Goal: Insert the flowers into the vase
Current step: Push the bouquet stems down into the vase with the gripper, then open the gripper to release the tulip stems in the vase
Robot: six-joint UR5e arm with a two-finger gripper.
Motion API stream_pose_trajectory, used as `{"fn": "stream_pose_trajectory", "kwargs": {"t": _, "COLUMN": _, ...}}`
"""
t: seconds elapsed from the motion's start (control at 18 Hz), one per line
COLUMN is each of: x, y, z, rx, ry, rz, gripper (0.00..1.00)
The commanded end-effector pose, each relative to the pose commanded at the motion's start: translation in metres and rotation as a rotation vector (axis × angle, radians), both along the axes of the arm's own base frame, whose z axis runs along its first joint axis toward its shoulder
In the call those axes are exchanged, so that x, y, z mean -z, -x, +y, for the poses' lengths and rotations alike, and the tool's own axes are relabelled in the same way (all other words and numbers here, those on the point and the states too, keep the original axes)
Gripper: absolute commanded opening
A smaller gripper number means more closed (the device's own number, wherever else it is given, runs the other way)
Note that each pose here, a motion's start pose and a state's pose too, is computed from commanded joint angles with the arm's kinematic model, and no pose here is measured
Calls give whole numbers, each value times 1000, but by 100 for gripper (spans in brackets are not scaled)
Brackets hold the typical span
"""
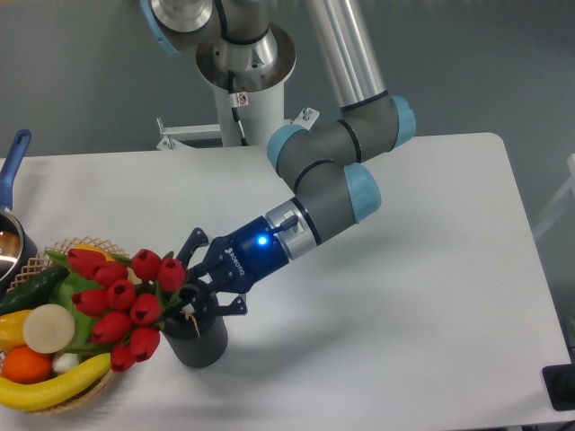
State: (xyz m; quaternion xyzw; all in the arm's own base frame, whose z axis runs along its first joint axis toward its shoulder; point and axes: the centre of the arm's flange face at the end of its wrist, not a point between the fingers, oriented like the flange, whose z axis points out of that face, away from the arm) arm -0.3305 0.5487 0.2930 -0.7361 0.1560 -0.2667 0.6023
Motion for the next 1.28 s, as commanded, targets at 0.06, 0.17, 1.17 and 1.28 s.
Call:
{"fn": "stream_pose_trajectory", "kwargs": {"t": 0.06, "x": 2, "y": -2, "z": 0, "rx": 2, "ry": -1, "rz": 1, "gripper": 31}}
{"fn": "stream_pose_trajectory", "kwargs": {"t": 0.17, "x": 6, "y": -3, "z": -2, "rx": 3, "ry": 2, "rz": 0, "gripper": 31}}
{"fn": "stream_pose_trajectory", "kwargs": {"t": 1.17, "x": 24, "y": -3, "z": -10, "rx": -1, "ry": -4, "rz": 13, "gripper": 45}}
{"fn": "stream_pose_trajectory", "kwargs": {"t": 1.28, "x": 25, "y": -4, "z": -10, "rx": 1, "ry": -10, "rz": 22, "gripper": 50}}
